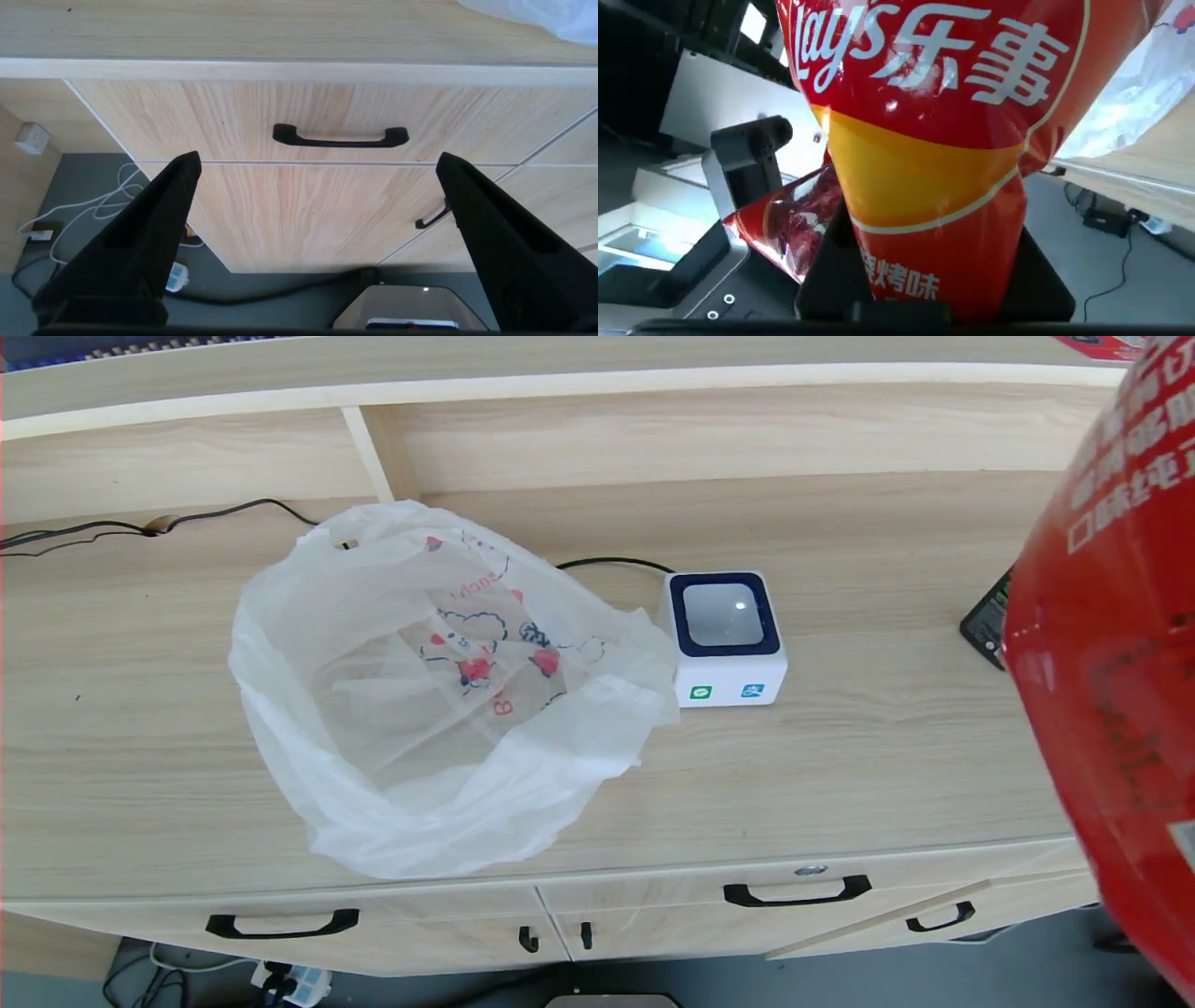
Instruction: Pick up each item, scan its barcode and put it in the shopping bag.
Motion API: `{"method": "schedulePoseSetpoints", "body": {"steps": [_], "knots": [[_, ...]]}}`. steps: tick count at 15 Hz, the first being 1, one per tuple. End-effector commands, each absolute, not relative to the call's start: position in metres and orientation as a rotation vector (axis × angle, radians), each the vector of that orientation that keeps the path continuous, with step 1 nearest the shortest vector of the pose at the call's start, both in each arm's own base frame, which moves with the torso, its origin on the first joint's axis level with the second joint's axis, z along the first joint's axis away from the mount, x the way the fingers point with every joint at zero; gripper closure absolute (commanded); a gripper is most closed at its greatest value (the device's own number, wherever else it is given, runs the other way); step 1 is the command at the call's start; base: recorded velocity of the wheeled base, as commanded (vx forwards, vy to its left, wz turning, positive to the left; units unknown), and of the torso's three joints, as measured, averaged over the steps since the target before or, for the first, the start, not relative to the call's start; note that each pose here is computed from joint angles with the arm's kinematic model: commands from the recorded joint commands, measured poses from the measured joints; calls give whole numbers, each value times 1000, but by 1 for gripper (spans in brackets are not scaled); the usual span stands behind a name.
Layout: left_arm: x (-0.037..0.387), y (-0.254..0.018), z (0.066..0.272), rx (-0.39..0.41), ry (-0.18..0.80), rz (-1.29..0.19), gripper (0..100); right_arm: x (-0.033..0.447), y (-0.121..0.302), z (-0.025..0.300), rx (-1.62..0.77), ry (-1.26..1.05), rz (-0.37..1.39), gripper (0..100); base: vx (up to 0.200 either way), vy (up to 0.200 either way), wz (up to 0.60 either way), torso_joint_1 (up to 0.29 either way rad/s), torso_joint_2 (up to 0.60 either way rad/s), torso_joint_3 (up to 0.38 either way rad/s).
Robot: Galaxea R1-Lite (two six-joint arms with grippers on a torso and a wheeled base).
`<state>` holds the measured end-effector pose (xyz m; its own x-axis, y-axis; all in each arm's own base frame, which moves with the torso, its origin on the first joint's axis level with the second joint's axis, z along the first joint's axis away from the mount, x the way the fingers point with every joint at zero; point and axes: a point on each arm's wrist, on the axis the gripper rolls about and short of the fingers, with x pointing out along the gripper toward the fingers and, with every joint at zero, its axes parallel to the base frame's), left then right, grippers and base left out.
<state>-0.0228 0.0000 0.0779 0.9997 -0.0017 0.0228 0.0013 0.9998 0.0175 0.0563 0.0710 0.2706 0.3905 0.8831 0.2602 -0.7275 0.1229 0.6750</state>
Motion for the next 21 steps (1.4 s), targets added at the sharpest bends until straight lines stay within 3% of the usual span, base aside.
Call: {"method": "schedulePoseSetpoints", "body": {"steps": [1,6,9,15,18,19,21], "knots": [[-23,0,78,17,-25,-1,0,79,96,245,872,368,1139,100,0,0,0,0,0,0],[-23,0,78,17,-23,-1,0,93,113,240,1068,449,1165,100,0,0,0,0,0,0],[-23,0,78,20,-25,-1,0,87,113,230,1081,484,1197,100,0,0,0,0,0,0],[-23,0,78,23,-23,-1,0,85,113,242,1148,465,1255,100,0,0,0,0,0,0],[-23,0,78,21,-25,-1,0,94,112,239,1045,395,1203,100,0,0,0,0,0,0],[-23,0,78,23,-25,-1,0,109,115,249,906,266,1164,100,0,0,0,0,0,0],[-23,0,78,21,-25,-1,0,147,111,267,760,105,985,100,0,0,0,0,0,0]]}}
